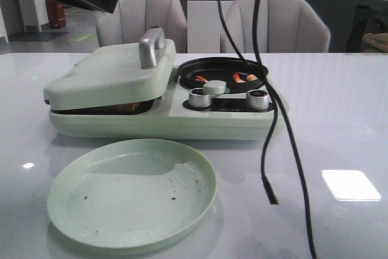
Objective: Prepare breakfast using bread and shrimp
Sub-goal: 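Tilt the pink bowl over the frying pan to pour the shrimp, then set the pink bowl back down on the table and release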
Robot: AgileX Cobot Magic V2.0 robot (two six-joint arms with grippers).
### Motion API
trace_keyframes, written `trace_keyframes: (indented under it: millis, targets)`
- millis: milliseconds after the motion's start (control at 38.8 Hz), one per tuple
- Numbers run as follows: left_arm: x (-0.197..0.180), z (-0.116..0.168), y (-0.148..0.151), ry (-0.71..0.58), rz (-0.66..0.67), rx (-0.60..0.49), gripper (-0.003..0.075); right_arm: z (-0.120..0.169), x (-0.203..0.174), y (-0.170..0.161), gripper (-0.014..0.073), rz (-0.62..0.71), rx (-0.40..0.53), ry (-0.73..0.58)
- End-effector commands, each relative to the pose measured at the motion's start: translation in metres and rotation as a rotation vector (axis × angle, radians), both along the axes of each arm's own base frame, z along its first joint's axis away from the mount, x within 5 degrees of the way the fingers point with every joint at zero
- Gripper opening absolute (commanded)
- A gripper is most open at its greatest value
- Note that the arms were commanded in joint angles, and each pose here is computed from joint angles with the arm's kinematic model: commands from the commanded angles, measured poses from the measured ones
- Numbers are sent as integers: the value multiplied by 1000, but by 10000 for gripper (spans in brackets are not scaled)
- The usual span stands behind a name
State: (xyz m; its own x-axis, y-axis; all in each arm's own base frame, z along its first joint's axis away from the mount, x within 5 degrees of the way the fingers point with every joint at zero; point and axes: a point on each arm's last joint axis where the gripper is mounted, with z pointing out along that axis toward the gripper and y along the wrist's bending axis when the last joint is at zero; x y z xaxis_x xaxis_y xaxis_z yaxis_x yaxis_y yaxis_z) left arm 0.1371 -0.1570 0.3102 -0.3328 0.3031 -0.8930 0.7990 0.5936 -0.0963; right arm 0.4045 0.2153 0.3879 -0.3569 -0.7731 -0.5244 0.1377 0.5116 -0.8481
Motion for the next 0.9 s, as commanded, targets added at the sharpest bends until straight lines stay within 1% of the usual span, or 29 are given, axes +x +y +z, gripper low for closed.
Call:
trace_keyframes:
  millis: [0,77,129,155,181,206,258,284,335,361,387,439,516,593,645,697,800,877]
  targets:
    - [2,17,0,-63,31,-70,99,62,-35,-42,44,-62,179,-29]
    - [2,17,0,-63,31,-70,99,63,-46,-70,44,-101,308,79]
    - [2,17,0,-63,31,-70,99,56,-51,-86,44,-119,379,147]
    - [2,17,0,-63,31,-70,99,55,-57,-97,44,-118,441,175]
    - [2,17,0,-63,31,-70,99,47,-59,-104,44,-113,489,220]
    - [2,17,0,-63,31,-70,99,47,-65,-117,44,-118,534,231]
    - [2,17,0,-63,31,-70,99,33,-72,-132,44,-108,623,285]
    - [2,17,0,-63,31,-70,99,31,-78,-144,44,-113,666,288]
    - [2,17,0,-63,31,-70,99,16,-85,-160,44,-116,756,321]
    - [2,17,0,-63,31,-70,99,13,-90,-172,43,-129,794,321]
    - [2,17,0,-63,31,-70,99,3,-92,-183,43,-149,841,339]
    - [2,17,0,-63,31,-70,99,-12,-100,-202,43,-182,903,369]
    - [2,17,0,-63,31,-70,99,-42,-111,-236,43,-255,1007,447]
    - [2,17,0,-63,31,-70,99,-70,-117,-260,43,-291,1113,509]
    - [2,17,0,-63,31,-70,99,-84,-121,-268,43,-284,1152,525]
    - [2,17,0,-63,31,-70,99,-96,-123,-272,43,-278,1189,506]
    - [2,17,0,-63,31,-70,99,-120,-120,-275,43,-287,1185,476]
    - [2,17,0,-63,31,-70,99,-136,-116,-276,43,-307,1187,496]
